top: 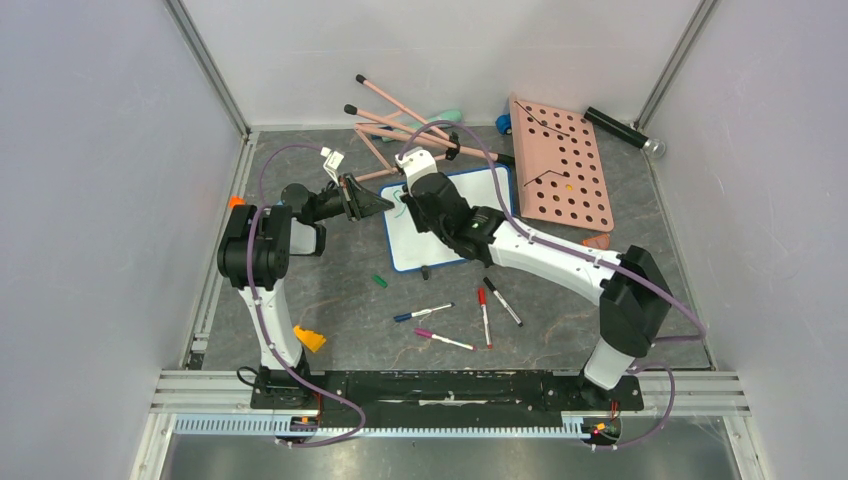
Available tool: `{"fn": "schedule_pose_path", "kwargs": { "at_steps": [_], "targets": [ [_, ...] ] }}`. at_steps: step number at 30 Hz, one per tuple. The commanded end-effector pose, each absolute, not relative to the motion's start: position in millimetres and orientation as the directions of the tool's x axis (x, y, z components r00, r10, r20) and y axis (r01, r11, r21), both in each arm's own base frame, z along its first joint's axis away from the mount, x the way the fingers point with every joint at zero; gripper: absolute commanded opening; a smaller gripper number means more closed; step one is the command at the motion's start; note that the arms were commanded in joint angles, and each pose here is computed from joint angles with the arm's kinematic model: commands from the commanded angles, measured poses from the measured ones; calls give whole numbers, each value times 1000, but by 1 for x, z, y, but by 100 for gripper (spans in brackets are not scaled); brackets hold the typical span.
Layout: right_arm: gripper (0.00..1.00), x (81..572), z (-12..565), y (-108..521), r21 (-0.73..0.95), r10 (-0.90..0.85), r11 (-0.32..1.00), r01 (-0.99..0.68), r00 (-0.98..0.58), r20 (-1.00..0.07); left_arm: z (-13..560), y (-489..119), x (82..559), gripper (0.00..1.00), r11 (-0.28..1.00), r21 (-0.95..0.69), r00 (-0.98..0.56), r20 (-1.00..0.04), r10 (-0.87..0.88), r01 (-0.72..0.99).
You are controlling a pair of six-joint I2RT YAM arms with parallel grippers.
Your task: Write a sentence on the whiteboard
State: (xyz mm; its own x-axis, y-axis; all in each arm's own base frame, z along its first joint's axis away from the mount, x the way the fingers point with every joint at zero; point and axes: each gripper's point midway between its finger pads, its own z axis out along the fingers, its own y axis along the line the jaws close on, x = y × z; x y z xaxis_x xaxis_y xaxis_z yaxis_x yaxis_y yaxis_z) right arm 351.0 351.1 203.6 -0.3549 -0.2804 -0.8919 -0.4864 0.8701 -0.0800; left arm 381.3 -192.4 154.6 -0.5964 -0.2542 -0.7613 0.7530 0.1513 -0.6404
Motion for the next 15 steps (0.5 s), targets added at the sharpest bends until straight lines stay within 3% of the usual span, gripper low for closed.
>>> {"fn": "schedule_pose_path", "kwargs": {
  "at_steps": [1, 15],
  "targets": [
    [0, 363, 223, 358, -83, -254, 880, -467, -316, -914, 176, -193, 374, 2, 142, -529, -491, -839, -235, 837],
    [0, 367, 213, 335, -140, -279, 916, -377, -346, -896, 176, -193, 374, 2, 142, -527, -489, -840, -234, 838]
  ]
}}
